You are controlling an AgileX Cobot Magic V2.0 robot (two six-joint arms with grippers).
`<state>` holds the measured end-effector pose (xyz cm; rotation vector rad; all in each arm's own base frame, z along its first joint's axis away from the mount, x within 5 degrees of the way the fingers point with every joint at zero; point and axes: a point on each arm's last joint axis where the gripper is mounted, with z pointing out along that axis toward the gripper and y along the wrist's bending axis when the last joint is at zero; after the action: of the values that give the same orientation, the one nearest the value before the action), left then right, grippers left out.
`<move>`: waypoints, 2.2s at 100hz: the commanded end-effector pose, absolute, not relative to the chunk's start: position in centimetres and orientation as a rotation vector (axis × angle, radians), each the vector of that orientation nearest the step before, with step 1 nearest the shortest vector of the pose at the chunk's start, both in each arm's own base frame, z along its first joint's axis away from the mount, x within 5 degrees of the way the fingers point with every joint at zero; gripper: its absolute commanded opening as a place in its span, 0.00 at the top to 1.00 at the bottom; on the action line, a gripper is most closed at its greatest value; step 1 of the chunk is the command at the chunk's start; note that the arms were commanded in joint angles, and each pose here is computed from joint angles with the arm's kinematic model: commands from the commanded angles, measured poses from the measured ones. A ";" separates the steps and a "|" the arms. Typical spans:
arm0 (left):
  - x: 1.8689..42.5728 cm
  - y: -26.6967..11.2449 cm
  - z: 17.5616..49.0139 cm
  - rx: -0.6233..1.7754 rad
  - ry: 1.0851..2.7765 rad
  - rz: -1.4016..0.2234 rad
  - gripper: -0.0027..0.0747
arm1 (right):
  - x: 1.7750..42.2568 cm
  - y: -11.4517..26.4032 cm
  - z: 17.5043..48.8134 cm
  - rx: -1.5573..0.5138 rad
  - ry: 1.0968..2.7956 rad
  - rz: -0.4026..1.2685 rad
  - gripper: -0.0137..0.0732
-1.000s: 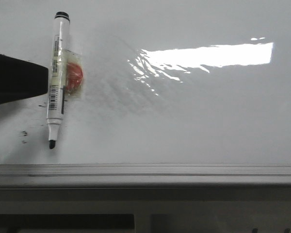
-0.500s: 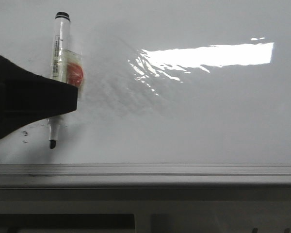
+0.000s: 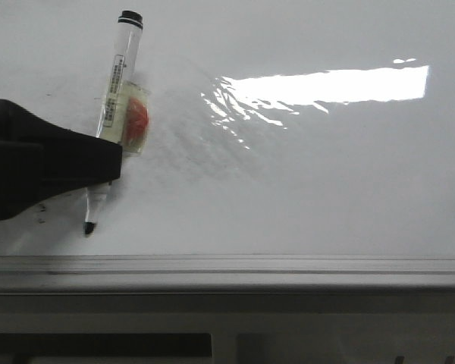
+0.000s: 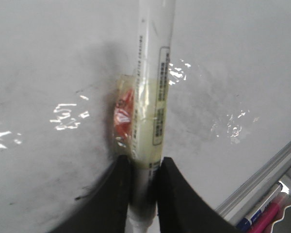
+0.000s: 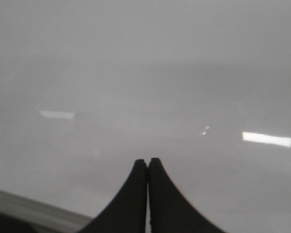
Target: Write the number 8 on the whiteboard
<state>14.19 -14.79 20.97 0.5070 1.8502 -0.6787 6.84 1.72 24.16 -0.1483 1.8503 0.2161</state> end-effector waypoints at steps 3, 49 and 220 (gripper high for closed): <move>14.7 -14.9 21.5 0.440 1.845 -0.697 0.99 | 7.2 2.6 26.0 -0.243 1.792 0.289 0.92; 12.5 -14.9 24.4 0.935 1.627 -0.556 0.99 | 9.8 9.5 32.0 -0.736 1.762 0.524 0.40; 7.6 -7.9 31.0 0.852 1.411 -0.392 0.51 | 15.7 15.7 37.7 -0.680 1.845 0.611 0.91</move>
<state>7.89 -8.03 29.32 0.9163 1.4674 -0.3328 15.45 16.36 34.26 -0.7551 1.9591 0.5882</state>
